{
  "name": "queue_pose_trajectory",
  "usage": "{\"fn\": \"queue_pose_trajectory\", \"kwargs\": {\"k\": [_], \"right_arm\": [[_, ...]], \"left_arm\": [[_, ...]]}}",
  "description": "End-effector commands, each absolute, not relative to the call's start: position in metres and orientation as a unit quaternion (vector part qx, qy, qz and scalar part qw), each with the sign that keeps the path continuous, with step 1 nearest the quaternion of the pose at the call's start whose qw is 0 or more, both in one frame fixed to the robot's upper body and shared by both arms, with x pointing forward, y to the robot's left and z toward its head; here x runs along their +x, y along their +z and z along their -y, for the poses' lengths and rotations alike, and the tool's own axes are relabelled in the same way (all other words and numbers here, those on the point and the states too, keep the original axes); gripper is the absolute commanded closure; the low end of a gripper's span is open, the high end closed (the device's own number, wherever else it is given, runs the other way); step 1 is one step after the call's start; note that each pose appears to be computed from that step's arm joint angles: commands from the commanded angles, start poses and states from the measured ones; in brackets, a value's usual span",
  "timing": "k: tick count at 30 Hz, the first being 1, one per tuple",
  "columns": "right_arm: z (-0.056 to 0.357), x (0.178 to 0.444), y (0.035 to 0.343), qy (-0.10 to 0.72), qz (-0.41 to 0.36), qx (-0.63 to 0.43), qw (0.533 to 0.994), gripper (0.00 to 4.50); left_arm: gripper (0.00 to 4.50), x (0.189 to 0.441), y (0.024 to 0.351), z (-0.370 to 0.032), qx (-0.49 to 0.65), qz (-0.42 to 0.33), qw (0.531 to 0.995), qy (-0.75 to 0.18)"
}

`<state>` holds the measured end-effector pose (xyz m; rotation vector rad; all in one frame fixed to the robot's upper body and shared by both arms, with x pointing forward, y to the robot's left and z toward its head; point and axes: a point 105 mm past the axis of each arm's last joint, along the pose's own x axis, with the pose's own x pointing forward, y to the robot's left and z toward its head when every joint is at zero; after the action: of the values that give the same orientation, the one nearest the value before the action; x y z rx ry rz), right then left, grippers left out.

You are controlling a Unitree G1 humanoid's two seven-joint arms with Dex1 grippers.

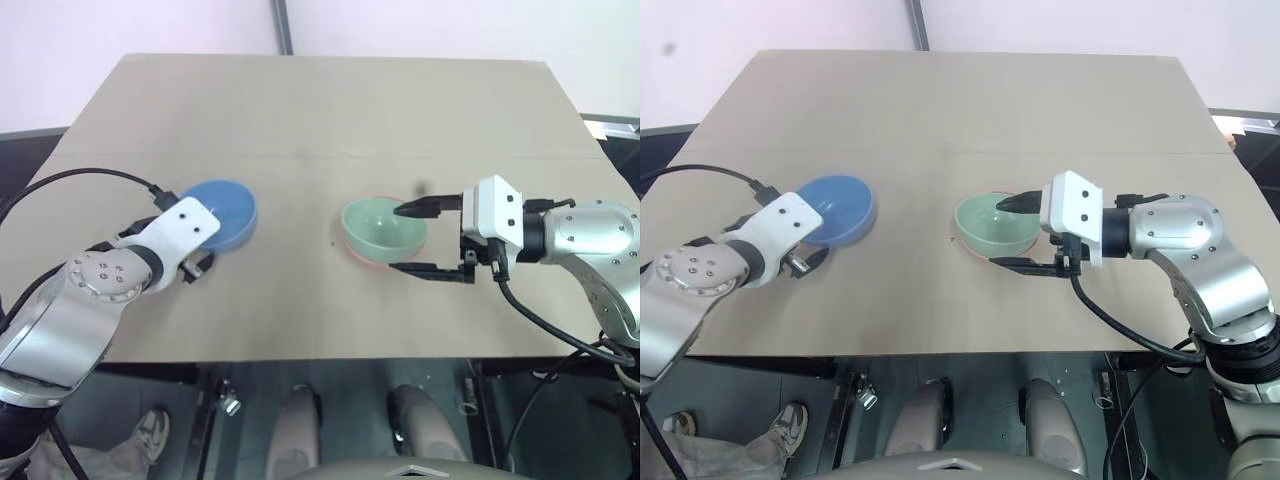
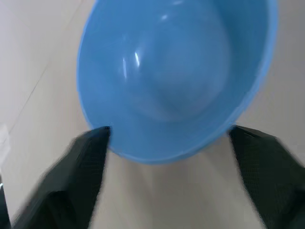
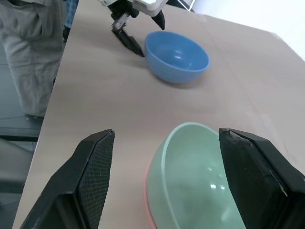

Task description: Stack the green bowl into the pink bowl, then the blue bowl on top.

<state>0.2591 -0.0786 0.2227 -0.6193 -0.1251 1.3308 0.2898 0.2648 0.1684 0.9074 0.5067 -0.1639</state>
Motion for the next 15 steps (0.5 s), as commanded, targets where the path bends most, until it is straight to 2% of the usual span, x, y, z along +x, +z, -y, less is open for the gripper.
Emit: {"fn": "queue_pose_trajectory", "kwargs": {"k": [1,2,6,10,15], "right_arm": [[0.084,0.256,0.234,0.595,0.083,-0.295,0.742,0.65],[0.084,0.256,0.234,0.594,0.083,-0.296,0.743,0.65],[0.088,0.257,0.233,0.585,0.084,-0.3,0.749,0.65],[0.09,0.257,0.234,0.58,0.085,-0.3,0.753,0.65],[0.092,0.257,0.234,0.575,0.085,-0.299,0.757,0.65]], "left_arm": [[1.93,0.295,0.174,-0.263,0.449,-0.222,0.863,-0.073],[2.57,0.295,0.173,-0.263,0.449,-0.222,0.862,-0.075],[4.45,0.296,0.169,-0.258,0.445,-0.216,0.864,-0.097],[4.45,0.297,0.181,-0.236,0.447,-0.154,0.868,-0.151],[4.45,0.289,0.212,-0.189,0.454,-0.038,0.844,-0.283]]}}
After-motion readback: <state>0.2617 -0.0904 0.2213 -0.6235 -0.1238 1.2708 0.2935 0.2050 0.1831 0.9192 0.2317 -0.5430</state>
